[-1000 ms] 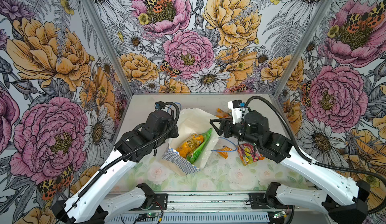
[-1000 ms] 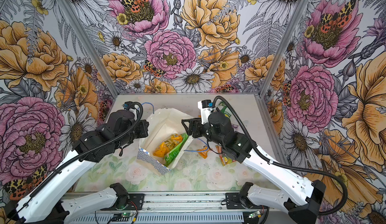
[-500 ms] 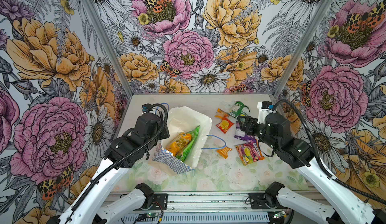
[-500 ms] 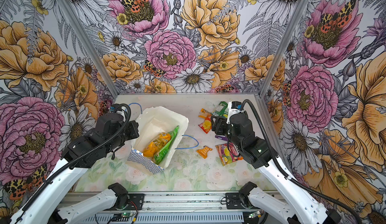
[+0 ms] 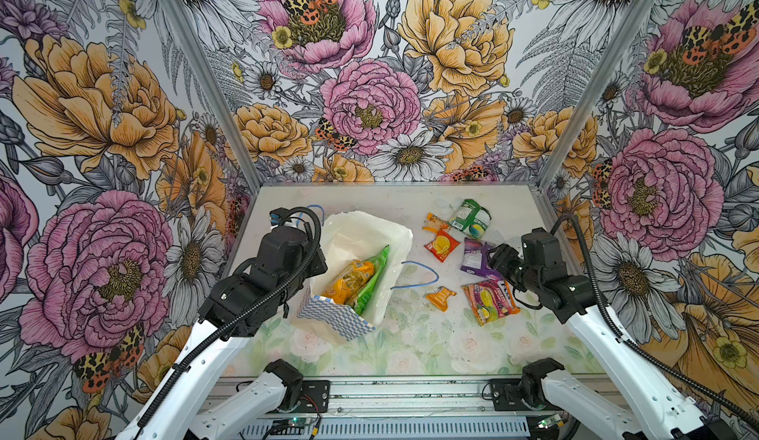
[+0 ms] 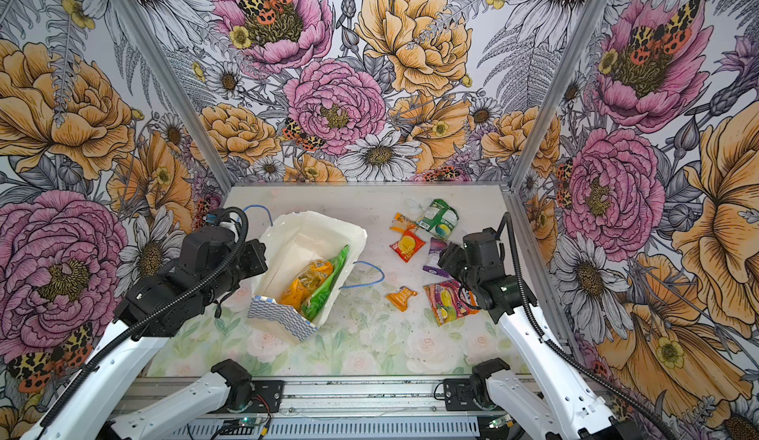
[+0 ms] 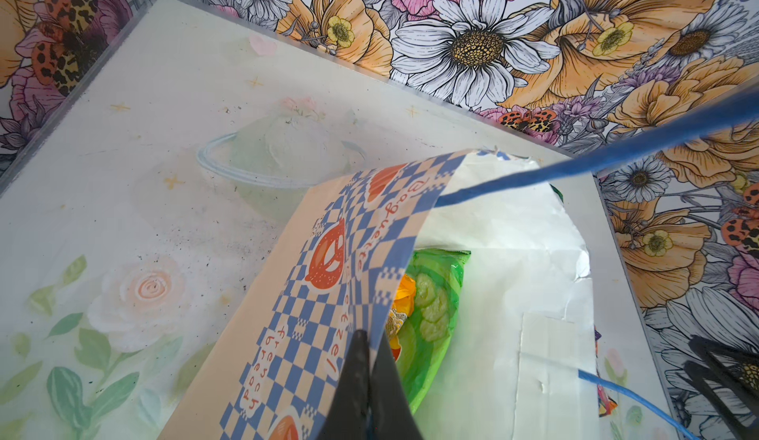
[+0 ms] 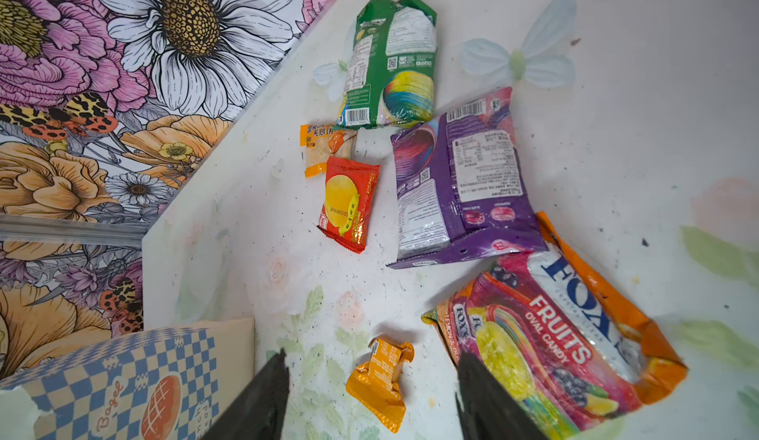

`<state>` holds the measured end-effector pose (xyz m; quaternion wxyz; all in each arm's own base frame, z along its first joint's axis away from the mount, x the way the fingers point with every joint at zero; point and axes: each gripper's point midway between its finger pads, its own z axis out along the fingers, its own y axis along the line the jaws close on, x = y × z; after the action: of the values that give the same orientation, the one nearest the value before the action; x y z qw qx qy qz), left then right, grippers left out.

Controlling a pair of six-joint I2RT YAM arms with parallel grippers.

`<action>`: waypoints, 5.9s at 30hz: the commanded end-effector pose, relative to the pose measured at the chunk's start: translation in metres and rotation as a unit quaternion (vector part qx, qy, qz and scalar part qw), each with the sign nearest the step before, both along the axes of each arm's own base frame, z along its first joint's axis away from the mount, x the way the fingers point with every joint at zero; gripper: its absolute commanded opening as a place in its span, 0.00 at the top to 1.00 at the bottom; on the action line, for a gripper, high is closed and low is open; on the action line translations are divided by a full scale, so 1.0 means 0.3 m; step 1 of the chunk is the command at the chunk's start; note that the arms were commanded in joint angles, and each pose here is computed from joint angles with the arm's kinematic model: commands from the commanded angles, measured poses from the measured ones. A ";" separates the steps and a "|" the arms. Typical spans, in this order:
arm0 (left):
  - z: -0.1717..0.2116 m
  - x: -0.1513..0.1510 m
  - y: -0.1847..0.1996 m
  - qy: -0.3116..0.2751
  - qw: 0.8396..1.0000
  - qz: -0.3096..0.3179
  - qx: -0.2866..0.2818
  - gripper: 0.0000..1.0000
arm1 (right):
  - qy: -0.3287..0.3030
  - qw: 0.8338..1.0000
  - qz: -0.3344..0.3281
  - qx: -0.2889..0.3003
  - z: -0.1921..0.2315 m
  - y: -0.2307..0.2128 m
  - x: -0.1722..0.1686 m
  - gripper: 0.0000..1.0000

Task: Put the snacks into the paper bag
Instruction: 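Withdraw the right gripper from the paper bag toward the snack pile, then grasp the purple candy bag with the right gripper, then lift the purple candy bag with the right gripper toward the paper bag, then lower the purple candy bag into the paper bag and open the right gripper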

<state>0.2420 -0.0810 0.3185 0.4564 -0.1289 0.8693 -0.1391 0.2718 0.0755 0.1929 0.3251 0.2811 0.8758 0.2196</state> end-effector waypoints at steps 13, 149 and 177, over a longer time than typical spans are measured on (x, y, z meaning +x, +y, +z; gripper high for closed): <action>0.021 -0.014 0.003 -0.024 0.999 0.002 -0.040 1.00 | 0.030 0.976 -0.128 0.171 -0.241 0.038 0.138 0.32; 0.036 -0.048 -0.188 -0.030 0.993 -0.111 0.004 1.00 | -0.128 0.830 0.543 -0.014 0.454 0.979 -0.285 1.00; 0.054 -0.061 -0.241 -0.041 0.989 -0.140 -0.006 1.00 | -0.146 0.818 0.554 -0.039 0.229 1.112 -0.105 1.00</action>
<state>0.2226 -0.1463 0.3192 0.4491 -0.0086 0.8729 -0.1907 0.2294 0.3966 0.2466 0.2451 -0.2891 0.8582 0.3463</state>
